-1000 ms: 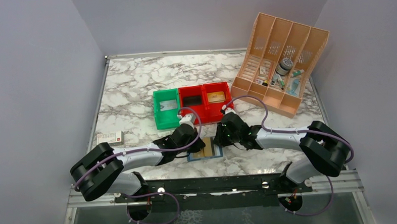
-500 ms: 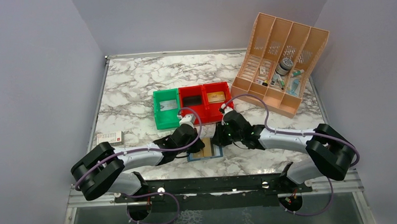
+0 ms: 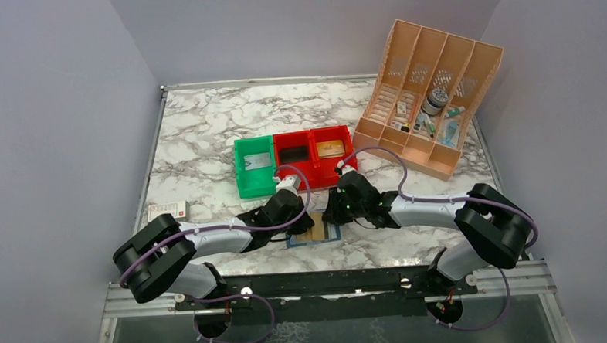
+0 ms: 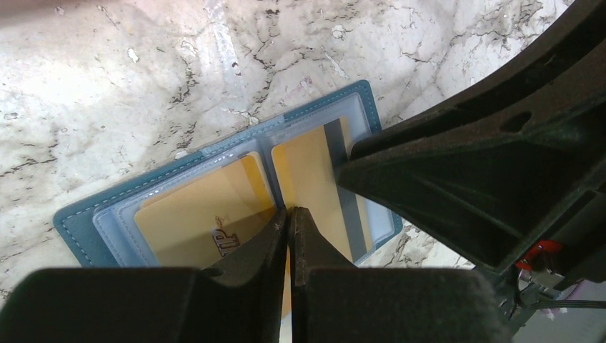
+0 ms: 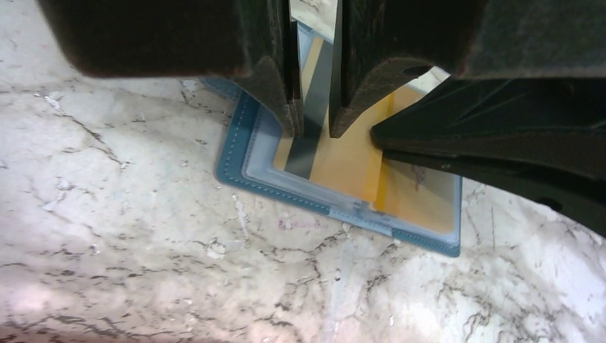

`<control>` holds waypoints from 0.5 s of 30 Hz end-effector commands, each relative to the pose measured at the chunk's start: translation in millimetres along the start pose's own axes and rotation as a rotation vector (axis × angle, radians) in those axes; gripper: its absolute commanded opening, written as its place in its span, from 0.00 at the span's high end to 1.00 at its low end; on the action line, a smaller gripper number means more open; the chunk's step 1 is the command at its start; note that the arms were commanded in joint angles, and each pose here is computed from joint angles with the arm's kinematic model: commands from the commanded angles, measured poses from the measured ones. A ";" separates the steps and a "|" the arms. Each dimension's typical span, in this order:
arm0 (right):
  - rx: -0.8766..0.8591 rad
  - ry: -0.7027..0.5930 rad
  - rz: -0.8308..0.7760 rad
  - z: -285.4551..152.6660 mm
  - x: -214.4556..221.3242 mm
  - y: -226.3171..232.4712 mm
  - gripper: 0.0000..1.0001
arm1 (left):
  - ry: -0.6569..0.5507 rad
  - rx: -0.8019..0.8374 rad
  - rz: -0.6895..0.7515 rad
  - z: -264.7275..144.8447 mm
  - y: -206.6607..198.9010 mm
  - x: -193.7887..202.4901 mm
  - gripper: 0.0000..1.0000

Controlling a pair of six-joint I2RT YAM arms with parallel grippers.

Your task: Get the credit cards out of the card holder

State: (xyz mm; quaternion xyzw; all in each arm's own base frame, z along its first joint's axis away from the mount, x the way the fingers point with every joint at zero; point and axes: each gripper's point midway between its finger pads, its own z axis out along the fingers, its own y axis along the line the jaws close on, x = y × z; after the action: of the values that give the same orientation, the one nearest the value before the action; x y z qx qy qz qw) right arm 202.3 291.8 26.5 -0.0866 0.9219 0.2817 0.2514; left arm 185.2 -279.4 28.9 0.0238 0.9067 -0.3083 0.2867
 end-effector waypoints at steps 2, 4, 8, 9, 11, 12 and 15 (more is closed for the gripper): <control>0.187 0.002 -0.003 1.0 13.0 -42.8 0.79 | -0.010 -0.012 0.017 -3.3 0.4 -4.8 0.93; 0.184 0.005 -0.004 1.3 14.3 -43.3 0.79 | -0.011 -0.015 0.017 -3.8 1.0 -5.0 0.94; 0.168 0.014 -0.005 3.3 16.7 -41.3 0.79 | -0.013 -0.026 0.020 -5.4 2.7 -5.6 0.96; 0.168 0.015 -0.008 3.6 16.8 -41.3 0.79 | -0.014 -0.028 0.020 -6.0 3.1 -5.6 0.96; 0.166 0.018 -0.009 4.1 16.9 -40.8 0.79 | -0.019 -0.030 0.020 -7.2 3.3 -6.8 0.96; 0.166 0.018 -0.009 4.1 17.2 -41.0 0.79 | -0.020 -0.032 0.021 -7.6 3.8 -6.8 0.96; 0.164 0.015 -0.009 4.3 16.0 -39.9 0.79 | -0.021 -0.039 0.023 -8.7 5.2 -7.2 0.96</control>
State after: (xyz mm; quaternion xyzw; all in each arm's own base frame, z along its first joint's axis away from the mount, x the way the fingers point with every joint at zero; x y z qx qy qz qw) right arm 211.6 284.6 24.0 -0.0712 0.9240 0.2592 0.2721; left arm 184.4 -274.6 31.5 0.0220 0.9082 -0.3019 0.2889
